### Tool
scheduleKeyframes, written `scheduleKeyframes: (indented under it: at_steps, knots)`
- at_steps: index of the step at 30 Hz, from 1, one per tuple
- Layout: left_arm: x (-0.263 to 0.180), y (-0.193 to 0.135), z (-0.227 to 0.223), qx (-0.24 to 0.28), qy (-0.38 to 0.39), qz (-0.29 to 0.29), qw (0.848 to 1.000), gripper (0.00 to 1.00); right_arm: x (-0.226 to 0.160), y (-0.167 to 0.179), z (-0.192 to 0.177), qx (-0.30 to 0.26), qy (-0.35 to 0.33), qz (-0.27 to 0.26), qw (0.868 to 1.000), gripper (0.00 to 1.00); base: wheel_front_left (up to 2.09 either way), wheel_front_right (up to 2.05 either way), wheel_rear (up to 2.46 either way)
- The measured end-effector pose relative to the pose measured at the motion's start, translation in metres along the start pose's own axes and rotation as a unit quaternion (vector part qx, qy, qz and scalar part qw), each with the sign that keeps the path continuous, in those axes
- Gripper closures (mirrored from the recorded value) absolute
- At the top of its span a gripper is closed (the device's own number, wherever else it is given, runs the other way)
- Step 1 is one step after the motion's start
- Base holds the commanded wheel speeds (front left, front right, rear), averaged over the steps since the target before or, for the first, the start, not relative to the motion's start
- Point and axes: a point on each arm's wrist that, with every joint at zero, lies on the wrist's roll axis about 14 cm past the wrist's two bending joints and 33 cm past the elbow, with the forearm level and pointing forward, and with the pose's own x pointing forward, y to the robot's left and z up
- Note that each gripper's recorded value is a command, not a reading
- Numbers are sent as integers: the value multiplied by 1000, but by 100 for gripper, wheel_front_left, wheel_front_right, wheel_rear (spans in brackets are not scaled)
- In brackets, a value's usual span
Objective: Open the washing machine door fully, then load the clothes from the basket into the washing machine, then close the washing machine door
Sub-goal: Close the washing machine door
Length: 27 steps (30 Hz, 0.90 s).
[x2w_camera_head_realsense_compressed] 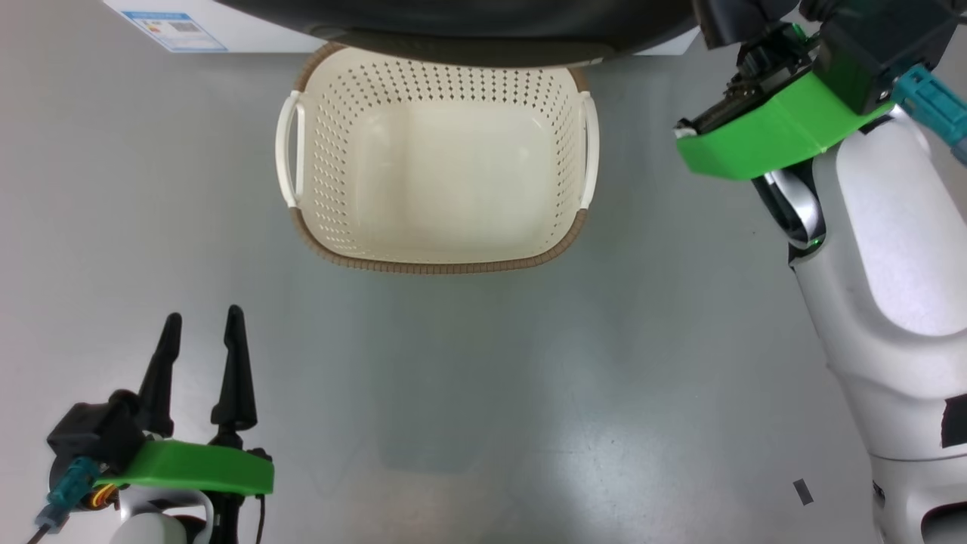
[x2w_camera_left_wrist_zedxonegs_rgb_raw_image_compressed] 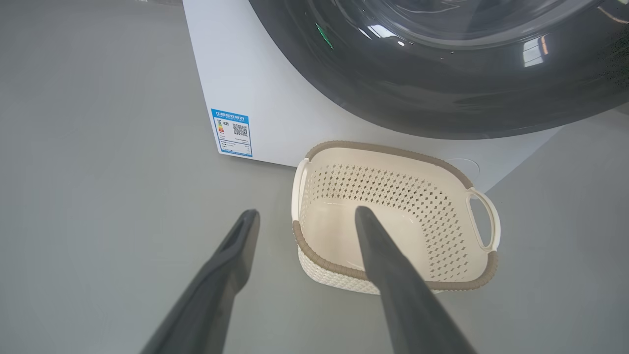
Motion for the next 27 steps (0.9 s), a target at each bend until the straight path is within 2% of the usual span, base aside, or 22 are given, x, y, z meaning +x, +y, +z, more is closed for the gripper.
scheduleKeyframes:
  at_steps: [13, 21, 27]
  knots:
    - [-5, 0, -9, 2, 14, -2, 1000, 0, 21, -27, -8, -13, -3, -23, 1000, 100, 0, 0, 0]
    - [-13, 9, -10, -3, 20, 11, 1000, 0, 34, -61, -10, -27, -3, -58, 998, 100, 0, 0, 0]
    - [-18, 16, -8, -5, 19, 23, 1000, 0, 36, -68, -20, -35, 10, -65, 997, 100, 0, 0, 0]
